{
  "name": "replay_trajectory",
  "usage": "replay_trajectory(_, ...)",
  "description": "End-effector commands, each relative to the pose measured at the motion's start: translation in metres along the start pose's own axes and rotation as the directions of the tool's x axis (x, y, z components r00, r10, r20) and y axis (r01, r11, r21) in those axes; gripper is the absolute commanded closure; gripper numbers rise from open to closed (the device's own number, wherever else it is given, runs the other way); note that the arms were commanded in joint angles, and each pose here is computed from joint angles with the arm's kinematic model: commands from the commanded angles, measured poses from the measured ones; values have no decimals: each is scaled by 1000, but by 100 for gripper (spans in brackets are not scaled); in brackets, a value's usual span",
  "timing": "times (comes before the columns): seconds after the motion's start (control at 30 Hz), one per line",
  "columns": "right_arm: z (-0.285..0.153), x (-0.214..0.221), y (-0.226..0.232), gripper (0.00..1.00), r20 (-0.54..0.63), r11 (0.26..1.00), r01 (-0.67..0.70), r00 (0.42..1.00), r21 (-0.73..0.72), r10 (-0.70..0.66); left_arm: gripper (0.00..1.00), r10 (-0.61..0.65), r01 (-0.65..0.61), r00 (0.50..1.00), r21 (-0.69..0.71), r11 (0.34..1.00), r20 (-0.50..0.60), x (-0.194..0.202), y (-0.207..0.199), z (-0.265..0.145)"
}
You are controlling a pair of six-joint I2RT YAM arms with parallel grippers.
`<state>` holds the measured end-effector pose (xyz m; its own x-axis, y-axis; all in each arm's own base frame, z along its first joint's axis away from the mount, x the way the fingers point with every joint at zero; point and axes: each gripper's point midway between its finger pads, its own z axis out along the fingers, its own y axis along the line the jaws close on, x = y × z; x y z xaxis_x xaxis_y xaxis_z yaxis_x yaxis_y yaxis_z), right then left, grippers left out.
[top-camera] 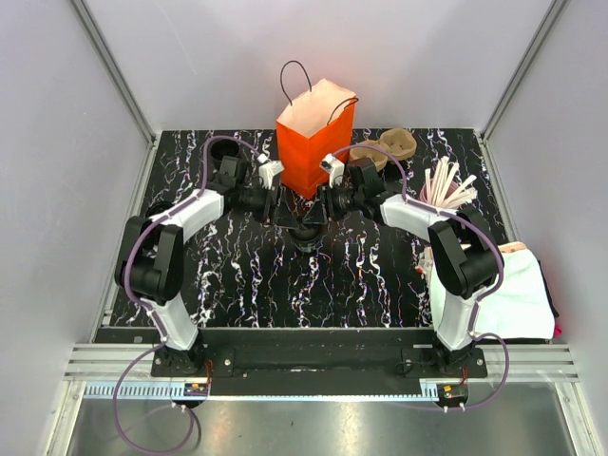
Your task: Pack the takeout coffee
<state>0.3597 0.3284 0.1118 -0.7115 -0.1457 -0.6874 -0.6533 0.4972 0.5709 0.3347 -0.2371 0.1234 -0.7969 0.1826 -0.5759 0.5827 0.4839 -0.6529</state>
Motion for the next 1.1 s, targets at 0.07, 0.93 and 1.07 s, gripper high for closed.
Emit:
replay_trajectory(0.07,-2,-18,19,98,25,997,55,998,-49,-54,23,27,-27,1000,10,1000,7,-4,7,11)
replay_trajectory(0.93,5,-12,20,100,7,997,30,1000,-76,-30,55,-84,86,994,28,996,-71,11,22,48)
replay_trajectory(1.07,6,-14,22,100,9,996,32,999,-84,-31,63,-94,95,992,15,995,-85,15,25,52)
